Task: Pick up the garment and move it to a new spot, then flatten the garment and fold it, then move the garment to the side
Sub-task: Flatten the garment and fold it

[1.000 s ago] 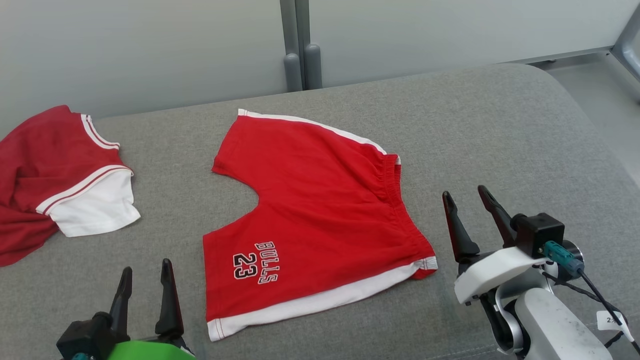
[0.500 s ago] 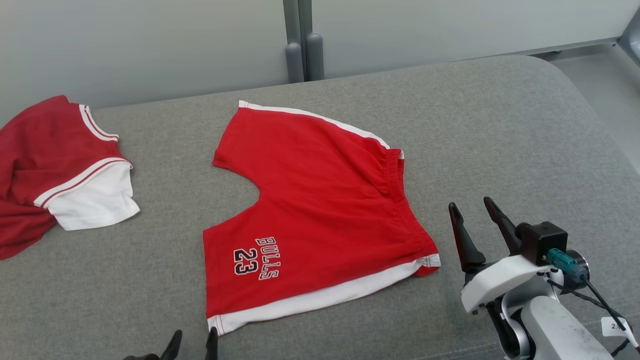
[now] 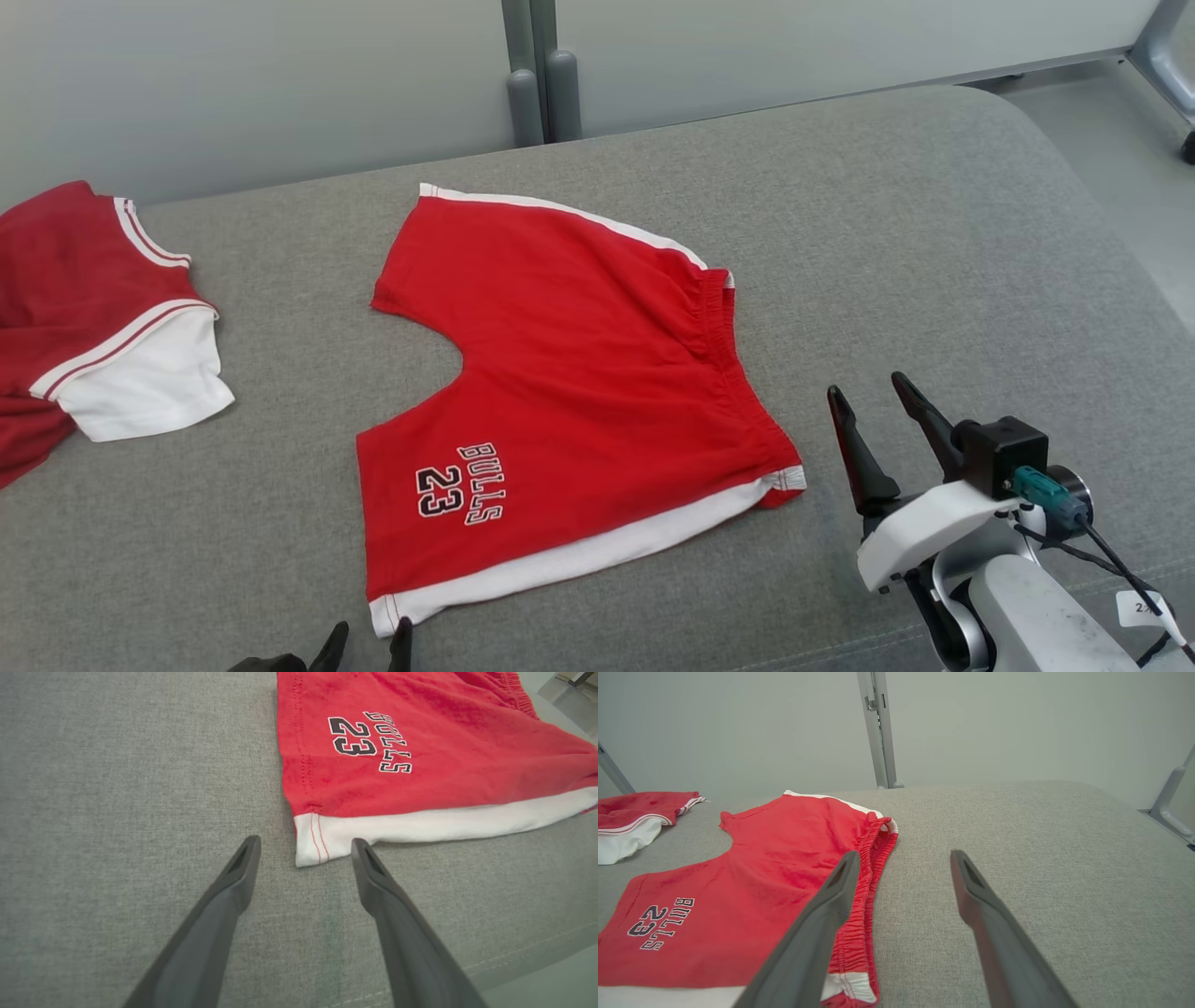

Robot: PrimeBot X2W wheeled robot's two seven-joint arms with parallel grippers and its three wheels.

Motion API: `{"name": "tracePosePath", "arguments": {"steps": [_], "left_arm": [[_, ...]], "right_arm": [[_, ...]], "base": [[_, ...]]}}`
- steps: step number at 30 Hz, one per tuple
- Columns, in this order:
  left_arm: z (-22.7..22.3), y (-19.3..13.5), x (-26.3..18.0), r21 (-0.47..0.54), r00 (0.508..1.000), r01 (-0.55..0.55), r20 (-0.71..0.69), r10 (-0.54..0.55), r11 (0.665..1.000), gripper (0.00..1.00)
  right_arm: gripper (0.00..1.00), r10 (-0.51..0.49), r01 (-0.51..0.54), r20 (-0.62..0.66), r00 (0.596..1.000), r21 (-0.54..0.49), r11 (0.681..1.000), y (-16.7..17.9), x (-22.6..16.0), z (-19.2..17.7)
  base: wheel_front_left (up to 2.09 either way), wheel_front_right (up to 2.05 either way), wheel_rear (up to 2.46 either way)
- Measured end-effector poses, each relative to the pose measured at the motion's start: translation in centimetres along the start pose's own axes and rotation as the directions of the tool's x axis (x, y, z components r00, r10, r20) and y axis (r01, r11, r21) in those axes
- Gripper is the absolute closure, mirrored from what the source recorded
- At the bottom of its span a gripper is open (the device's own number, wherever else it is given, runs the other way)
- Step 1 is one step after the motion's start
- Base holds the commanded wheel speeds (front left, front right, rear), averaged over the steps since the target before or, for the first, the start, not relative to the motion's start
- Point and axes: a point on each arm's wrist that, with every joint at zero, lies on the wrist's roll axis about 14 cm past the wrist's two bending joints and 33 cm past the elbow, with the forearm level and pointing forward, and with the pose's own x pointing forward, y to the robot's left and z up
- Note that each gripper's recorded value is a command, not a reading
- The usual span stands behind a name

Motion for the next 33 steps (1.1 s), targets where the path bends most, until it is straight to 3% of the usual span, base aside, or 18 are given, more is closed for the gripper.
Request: {"name": "tracePosePath", "arguments": {"steps": [7,15,33], "left_arm": [[-0.8,-0.5,0.7,0.004,0.999,0.025,-0.035,-0.024,1.0,0.0],[-0.7,-1.2,1.8,0.011,0.998,0.053,-0.036,-0.052,0.999,0.0],[-0.3,-0.7,2.9,-0.001,0.998,0.047,-0.03,-0.047,0.999,0.0]], "right_arm": [[0.0,-0.025,0.025,-0.012,1.0,-0.007,1.0,-0.9,-0.3,-0.4],[0.0,0.132,-0.146,-0.226,0.965,-0.047,0.988,1.0,-2.3,-6.2],[0.0,0.256,-0.297,-0.366,0.895,-0.058,0.953,3.3,-0.3,-9.4]], "base": [[0.0,0.0,0.0],[0.0,0.0,0.0],[0.0,0.0,0.0]]}}
